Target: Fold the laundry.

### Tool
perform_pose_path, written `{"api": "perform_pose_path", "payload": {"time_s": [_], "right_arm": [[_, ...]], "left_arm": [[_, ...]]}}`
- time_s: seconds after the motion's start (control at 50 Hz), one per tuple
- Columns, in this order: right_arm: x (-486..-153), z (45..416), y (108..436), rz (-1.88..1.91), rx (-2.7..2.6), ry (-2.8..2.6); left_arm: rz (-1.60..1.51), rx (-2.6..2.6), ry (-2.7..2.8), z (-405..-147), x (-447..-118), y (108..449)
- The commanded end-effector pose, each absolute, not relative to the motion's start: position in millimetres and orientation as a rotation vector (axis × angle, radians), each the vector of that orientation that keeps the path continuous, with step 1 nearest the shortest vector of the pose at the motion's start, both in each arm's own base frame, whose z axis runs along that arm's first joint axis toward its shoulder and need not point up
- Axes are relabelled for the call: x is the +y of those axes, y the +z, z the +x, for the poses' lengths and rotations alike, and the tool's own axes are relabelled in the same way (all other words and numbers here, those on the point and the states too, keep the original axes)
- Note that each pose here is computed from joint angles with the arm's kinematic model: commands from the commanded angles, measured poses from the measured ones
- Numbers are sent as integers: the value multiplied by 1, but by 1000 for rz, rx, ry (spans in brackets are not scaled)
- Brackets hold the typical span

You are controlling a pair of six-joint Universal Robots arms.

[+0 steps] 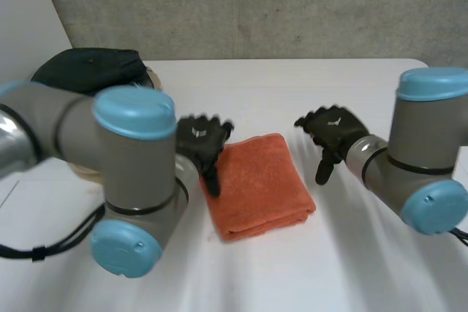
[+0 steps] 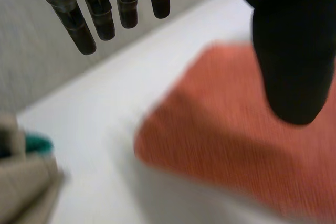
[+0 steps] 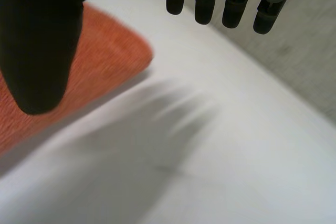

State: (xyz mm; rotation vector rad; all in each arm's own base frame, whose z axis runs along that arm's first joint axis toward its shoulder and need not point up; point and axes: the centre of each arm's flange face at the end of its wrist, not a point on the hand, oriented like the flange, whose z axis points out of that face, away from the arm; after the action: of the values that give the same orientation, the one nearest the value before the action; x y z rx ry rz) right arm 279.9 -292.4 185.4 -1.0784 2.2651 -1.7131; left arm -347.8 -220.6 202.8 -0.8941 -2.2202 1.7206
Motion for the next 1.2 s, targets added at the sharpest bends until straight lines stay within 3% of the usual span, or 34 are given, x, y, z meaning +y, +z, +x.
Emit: {"api": "perform_pose_path", "payload": {"time_s": [0.02,0.14,0.3,0.54,0.64,0.72,0.8,0.98,1.2], "right_arm": [[-264,267,190,-1053,2237,-1753],[-243,260,162,-910,2326,-1558],[-233,269,147,-805,2208,-1436],[-261,284,110,-804,2186,-1488],[-276,280,108,-773,2224,-1577],[-294,279,126,-694,2196,-1734],[-317,277,144,-650,2153,-1838],[-440,190,157,-368,2278,-2092],[-529,86,145,-60,2434,-2220]], "left_arm": [[-912,-1938,1774,-350,-224,252],[-1024,-1739,1641,-350,-223,268],[-1156,-1585,1408,-352,-196,273],[-1162,-1578,1386,-351,-184,274],[-1163,-1580,1382,-351,-183,274],[-1161,-1581,1385,-351,-184,274],[-1160,-1574,1395,-351,-186,276],[-1159,-1554,1414,-353,-186,282],[-1162,-1536,1415,-355,-182,286]]}}
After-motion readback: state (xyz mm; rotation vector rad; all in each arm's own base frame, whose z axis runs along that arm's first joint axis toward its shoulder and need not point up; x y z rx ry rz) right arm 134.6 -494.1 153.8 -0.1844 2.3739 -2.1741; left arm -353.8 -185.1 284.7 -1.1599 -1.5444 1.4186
